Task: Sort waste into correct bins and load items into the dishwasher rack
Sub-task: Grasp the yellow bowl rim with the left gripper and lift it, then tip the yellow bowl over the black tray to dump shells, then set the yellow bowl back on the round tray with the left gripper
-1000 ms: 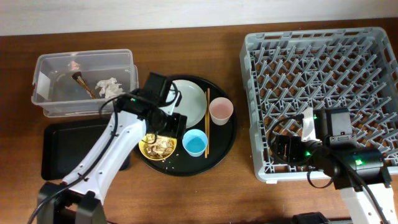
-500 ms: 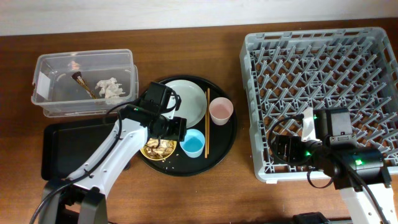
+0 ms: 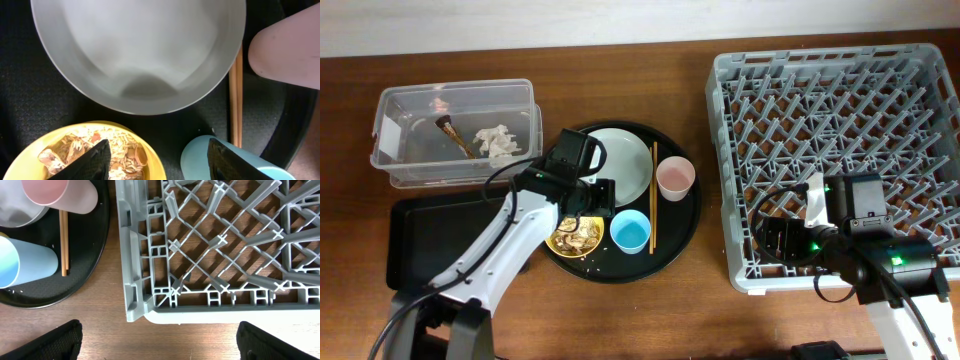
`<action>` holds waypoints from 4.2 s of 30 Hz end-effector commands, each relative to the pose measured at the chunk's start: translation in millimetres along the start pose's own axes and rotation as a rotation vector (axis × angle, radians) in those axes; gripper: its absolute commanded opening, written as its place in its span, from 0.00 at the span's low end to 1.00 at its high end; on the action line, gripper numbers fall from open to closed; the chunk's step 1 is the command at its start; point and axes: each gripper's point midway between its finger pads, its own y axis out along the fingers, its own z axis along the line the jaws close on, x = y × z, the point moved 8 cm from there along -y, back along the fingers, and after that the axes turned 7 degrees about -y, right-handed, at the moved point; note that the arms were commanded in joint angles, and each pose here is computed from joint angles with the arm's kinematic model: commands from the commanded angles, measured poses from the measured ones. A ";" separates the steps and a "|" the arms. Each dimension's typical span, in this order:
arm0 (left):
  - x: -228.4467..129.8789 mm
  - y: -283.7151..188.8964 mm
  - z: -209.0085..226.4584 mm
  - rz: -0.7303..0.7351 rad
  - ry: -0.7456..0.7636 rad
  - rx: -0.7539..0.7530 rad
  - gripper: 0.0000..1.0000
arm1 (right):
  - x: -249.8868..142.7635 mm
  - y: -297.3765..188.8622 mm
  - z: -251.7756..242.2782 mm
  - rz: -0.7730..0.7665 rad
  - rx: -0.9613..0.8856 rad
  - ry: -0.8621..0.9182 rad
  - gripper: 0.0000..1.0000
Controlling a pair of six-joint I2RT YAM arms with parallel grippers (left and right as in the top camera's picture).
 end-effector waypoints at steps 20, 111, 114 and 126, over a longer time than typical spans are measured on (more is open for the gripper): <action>-33.6 49.8 6.4 0.224 0.001 0.095 0.01 | 2.8 -4.8 0.1 -0.019 0.004 -0.004 0.98; -18.9 3.7 -15.3 0.166 0.288 0.069 0.46 | 2.1 -4.8 0.0 -0.015 0.003 -0.003 0.98; 0.3 -16.5 -30.0 0.118 0.291 0.021 0.48 | 1.2 -4.8 -0.1 -0.010 0.003 -0.002 0.98; -36.6 -12.8 -31.9 0.329 0.249 -0.124 0.55 | 1.0 -4.8 -0.1 -0.008 0.003 -0.002 0.99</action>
